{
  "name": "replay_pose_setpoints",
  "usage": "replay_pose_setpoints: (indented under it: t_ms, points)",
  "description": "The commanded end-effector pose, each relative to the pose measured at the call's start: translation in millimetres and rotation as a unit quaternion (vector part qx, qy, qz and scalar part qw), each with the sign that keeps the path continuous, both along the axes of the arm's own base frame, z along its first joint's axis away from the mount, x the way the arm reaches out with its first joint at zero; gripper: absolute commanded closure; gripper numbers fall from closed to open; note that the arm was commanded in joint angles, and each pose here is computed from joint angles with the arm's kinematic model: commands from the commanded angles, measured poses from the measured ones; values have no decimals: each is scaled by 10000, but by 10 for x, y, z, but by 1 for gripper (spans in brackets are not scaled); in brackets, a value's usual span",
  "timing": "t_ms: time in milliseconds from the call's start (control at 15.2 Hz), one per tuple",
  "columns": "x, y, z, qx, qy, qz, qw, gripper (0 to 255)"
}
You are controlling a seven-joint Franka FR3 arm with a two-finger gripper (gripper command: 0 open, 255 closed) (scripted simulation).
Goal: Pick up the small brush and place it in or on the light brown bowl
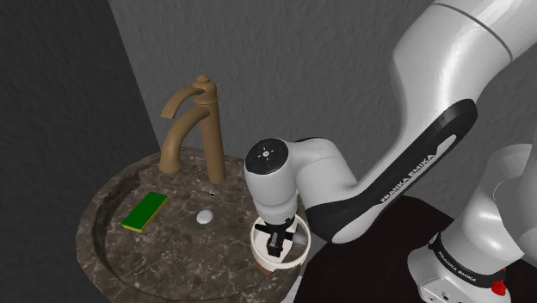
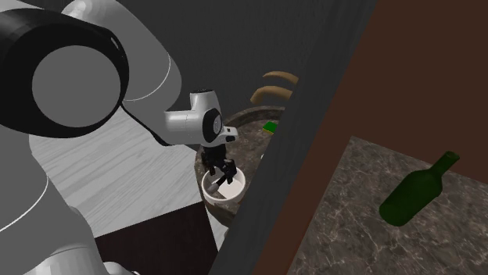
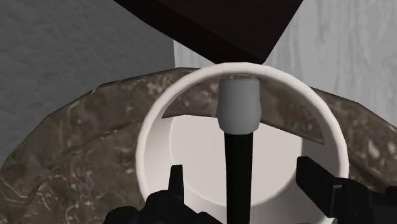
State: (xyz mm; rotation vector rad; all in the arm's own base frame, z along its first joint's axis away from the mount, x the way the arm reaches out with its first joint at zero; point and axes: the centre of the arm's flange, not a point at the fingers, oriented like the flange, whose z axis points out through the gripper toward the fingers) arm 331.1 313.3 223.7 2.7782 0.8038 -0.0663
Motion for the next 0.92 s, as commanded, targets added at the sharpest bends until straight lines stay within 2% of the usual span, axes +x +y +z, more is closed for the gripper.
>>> replay_pose_setpoints:
  t_ms: [0,66,330,858]
  points:
    - [0,0,0,0,0,0,10000,0]
    - [0,0,0,0,0,0,10000,0]
    - [-12,124,484,0,0,0,10000,0]
    - [-12,124,484,0,0,0,10000,0]
